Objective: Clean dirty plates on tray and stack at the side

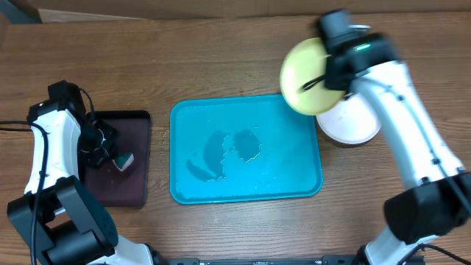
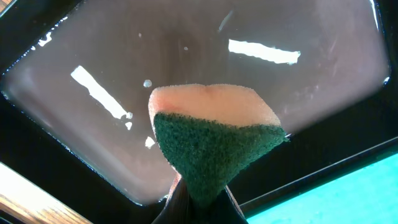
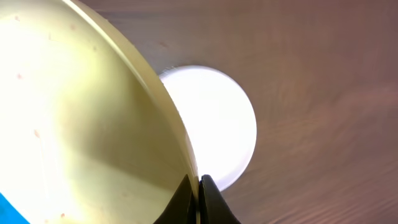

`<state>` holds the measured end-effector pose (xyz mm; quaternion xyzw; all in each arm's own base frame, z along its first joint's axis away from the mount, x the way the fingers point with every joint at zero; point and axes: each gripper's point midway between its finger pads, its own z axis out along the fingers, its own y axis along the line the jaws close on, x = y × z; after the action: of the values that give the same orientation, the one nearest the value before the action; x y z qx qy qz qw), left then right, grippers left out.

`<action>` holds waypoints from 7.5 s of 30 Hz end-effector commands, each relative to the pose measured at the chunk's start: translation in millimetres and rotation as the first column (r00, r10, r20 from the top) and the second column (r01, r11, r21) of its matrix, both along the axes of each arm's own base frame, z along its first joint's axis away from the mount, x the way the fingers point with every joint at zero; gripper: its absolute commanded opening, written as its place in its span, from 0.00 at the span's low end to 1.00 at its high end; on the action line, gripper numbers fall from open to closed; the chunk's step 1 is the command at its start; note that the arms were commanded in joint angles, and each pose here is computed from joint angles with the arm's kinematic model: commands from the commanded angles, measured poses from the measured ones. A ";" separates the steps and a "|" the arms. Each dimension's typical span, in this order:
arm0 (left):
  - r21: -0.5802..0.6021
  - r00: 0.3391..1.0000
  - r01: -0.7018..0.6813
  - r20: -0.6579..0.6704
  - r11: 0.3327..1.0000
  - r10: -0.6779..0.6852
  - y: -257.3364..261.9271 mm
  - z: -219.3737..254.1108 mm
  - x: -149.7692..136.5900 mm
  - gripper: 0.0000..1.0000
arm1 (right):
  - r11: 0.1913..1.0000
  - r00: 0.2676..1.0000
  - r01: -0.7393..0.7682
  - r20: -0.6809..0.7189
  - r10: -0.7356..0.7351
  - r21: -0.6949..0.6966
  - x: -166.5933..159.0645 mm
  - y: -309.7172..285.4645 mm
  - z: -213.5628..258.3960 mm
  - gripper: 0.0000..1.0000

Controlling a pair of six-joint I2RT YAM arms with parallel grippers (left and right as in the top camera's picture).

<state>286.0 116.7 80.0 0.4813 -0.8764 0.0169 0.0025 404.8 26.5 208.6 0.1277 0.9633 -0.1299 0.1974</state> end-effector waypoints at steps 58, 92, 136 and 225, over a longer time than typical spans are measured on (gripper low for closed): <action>0.052 0.993 0.075 0.084 0.996 -0.079 10.6 -17.2 16.3 1.00 | 0.751 0.998 -0.042 0.067 -0.002 0.659 -97.3 32.0 18.4 1.00; 0.052 0.805 0.401 0.457 0.915 -0.378 -58.0 129.8 7.6 1.00 | 0.747 0.972 -0.181 0.231 0.038 0.640 -225.1 41.6 83.0 1.00; 0.052 0.805 0.401 0.457 0.915 -0.378 -58.0 129.8 7.6 1.00 | 0.823 0.678 -0.401 0.734 -0.029 0.402 -198.8 25.8 12.5 1.00; 0.052 0.805 0.400 0.457 0.915 -0.378 -57.9 129.8 7.6 1.00 | 0.911 0.346 -0.411 0.916 0.201 -0.044 -159.6 -1.9 -38.5 1.00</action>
<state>291.0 58.1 208.0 0.2773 -0.9302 0.1522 -0.1864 245.1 26.0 170.7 0.0139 0.7178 0.0987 0.6890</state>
